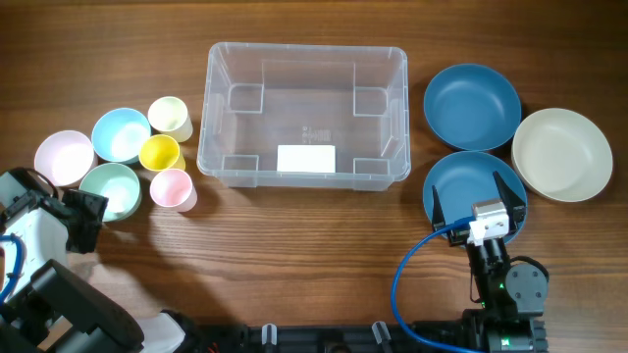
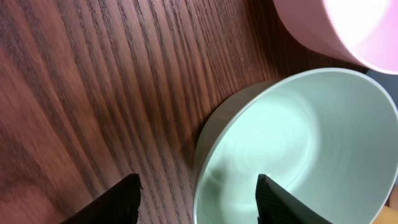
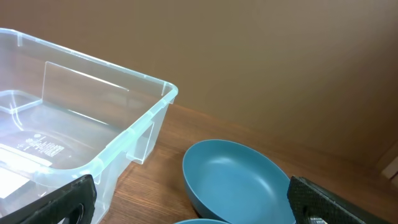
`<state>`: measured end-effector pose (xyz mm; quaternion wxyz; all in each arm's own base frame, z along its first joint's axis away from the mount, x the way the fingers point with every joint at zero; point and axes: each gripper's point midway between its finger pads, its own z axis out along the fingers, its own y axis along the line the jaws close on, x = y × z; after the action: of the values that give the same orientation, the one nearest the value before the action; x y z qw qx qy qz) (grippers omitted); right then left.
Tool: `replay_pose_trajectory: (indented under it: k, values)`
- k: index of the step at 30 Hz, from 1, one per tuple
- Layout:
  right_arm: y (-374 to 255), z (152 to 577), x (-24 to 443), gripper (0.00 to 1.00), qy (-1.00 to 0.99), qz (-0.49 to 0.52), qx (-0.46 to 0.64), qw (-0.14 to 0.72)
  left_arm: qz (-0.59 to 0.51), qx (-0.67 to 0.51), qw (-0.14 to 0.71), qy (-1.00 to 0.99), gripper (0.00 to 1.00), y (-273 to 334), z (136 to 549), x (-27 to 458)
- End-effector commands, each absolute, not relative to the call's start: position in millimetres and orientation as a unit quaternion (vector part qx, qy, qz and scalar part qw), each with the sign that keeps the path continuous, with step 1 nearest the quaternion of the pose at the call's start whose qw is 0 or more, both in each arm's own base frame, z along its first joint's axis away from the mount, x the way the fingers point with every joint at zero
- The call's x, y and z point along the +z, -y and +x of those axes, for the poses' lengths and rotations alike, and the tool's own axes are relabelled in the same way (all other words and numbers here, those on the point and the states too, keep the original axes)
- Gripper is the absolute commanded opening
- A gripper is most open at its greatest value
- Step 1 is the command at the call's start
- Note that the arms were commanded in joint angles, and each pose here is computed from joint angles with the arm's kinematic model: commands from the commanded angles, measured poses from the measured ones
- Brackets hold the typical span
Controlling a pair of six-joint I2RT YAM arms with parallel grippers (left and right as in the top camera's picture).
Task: Pack container
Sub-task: 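Move the left gripper down to the mint green bowl rim and grasp it, then lift the mint green bowl and lower it into the clear bin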
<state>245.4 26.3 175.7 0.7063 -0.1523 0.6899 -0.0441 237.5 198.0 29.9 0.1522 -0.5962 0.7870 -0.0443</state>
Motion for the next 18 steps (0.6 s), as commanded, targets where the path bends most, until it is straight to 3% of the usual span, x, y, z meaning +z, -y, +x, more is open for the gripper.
replay_pose_trajectory:
  k: [1, 7, 13, 14, 16, 18]
  values:
    - [-30, 245, 176, 1.00, -0.687, -0.163, -0.040, 0.707, -0.597, -0.050, 0.144, -0.787, 0.56, -196, 235, 23]
    - [-30, 245, 176, 1.00, -0.687, -0.163, -0.040, 0.707, -0.599, -0.050, 0.134, -0.788, 0.54, -196, 234, 16]
    - [-30, 245, 176, 1.00, -0.687, -0.163, -0.040, 0.707, -0.600, -0.051, 0.128, -0.788, 0.44, -195, 234, 11]
    - [-30, 245, 176, 1.00, -0.687, -0.163, -0.039, 0.707, -0.600, -0.053, 0.128, -0.788, 0.38, -195, 234, 11]
    - [-30, 245, 176, 1.00, -0.687, -0.163, -0.039, 0.707, -0.598, -0.060, 0.132, -0.788, 0.14, -194, 237, 12]
    - [-30, 245, 176, 1.00, -0.687, -0.163, -0.040, 0.707, -0.594, -0.082, 0.139, -0.788, 0.04, -190, 244, 15]
